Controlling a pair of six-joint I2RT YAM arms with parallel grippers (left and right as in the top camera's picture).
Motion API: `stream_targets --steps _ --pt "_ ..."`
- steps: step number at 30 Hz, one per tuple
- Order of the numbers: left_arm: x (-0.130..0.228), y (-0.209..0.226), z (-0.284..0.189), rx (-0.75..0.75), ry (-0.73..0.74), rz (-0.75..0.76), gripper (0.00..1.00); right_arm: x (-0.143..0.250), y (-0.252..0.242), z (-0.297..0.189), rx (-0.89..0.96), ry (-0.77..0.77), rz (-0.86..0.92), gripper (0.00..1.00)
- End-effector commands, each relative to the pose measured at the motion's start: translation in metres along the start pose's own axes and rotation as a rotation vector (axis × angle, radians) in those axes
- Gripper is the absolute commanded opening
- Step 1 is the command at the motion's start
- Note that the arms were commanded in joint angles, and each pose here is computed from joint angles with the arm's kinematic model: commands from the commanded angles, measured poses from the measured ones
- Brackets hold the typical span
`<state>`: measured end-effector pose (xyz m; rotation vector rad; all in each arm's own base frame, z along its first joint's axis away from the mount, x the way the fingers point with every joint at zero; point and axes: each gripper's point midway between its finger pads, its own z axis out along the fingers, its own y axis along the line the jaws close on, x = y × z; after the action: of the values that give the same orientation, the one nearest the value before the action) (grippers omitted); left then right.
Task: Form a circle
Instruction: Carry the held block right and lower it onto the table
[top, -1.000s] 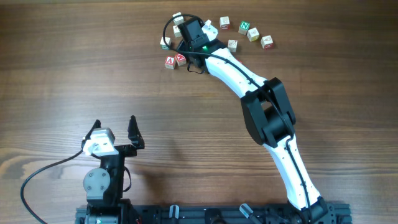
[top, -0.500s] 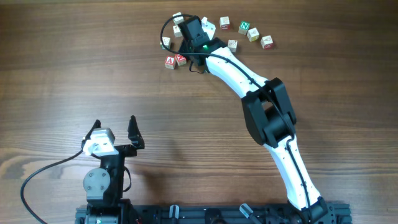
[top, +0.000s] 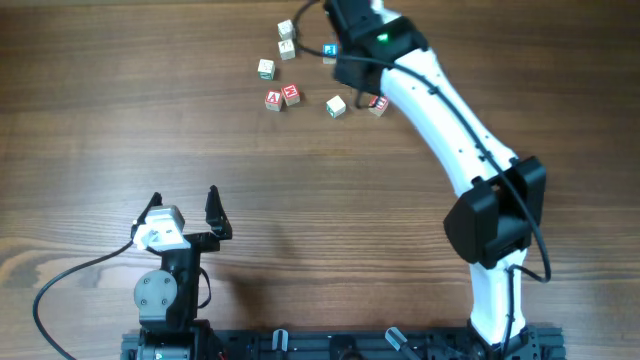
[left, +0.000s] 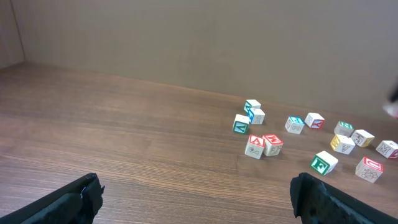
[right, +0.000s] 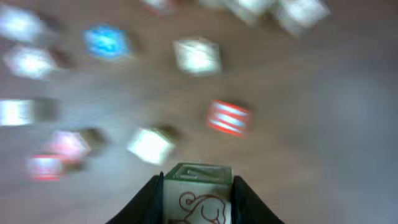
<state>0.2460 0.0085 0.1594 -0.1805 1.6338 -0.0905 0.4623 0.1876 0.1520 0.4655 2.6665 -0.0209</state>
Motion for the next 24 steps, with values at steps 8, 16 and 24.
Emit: stream_targets --steps 8,16,24 --pt "0.001 0.0 0.0 0.004 -0.005 0.022 1.0 -0.024 -0.171 0.013 0.331 0.177 0.287 0.3" --pt "0.001 0.0 0.0 0.004 -0.005 0.022 1.0 0.009 -0.254 0.056 0.436 0.344 0.42 0.3" --pt "0.001 0.0 0.0 0.004 -0.005 0.022 1.0 0.028 -0.274 0.076 0.428 0.407 0.419 0.31"
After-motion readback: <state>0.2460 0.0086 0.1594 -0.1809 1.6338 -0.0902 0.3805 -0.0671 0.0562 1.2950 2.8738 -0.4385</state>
